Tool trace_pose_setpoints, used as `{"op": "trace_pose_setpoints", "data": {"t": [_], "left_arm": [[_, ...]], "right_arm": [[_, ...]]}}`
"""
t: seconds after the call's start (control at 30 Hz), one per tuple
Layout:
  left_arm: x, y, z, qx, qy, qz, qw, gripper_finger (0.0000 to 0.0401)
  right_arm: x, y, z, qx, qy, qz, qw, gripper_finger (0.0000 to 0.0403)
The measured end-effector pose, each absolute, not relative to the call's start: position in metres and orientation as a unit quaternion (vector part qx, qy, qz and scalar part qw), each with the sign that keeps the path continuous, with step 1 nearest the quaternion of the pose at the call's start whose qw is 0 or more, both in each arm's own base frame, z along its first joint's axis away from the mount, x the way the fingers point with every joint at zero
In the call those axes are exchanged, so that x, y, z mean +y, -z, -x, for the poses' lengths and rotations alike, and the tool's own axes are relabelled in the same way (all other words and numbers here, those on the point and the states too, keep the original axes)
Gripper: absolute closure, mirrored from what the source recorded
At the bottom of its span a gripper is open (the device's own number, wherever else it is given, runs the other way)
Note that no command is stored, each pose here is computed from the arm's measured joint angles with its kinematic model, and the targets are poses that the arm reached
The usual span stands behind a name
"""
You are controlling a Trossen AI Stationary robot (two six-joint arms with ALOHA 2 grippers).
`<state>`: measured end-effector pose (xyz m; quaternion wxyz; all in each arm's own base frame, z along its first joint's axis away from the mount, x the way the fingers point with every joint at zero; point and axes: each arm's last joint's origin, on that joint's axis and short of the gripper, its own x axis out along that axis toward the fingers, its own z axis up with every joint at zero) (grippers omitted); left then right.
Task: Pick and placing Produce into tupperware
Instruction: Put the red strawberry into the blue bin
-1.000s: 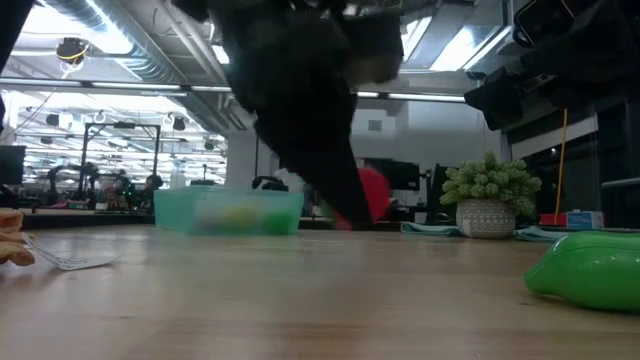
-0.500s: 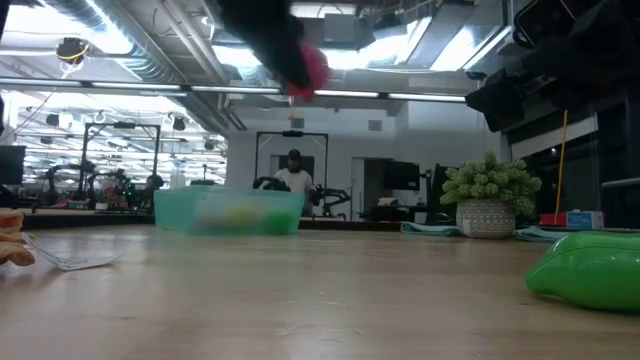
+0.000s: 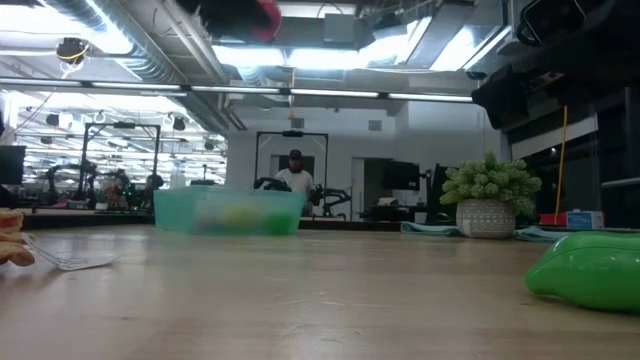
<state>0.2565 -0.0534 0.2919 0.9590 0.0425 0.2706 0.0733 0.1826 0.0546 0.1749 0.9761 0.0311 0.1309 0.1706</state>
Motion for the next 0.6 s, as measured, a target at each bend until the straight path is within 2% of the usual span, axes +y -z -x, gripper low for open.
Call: {"op": "trace_pose_setpoints", "data": {"t": [0.33,0.6], "left_arm": [[-0.037,-0.239,-0.224,0.201,-0.052,-0.005,0.978,0.0214],[-0.018,-0.223,-0.208,0.196,-0.094,0.006,0.976,0.0214]], "right_arm": [[0.055,-0.178,-0.183,0.110,-0.173,-0.024,0.978,0.0091],[0.052,-0.179,-0.184,0.108,-0.122,-0.017,0.987,0.0091]]}}
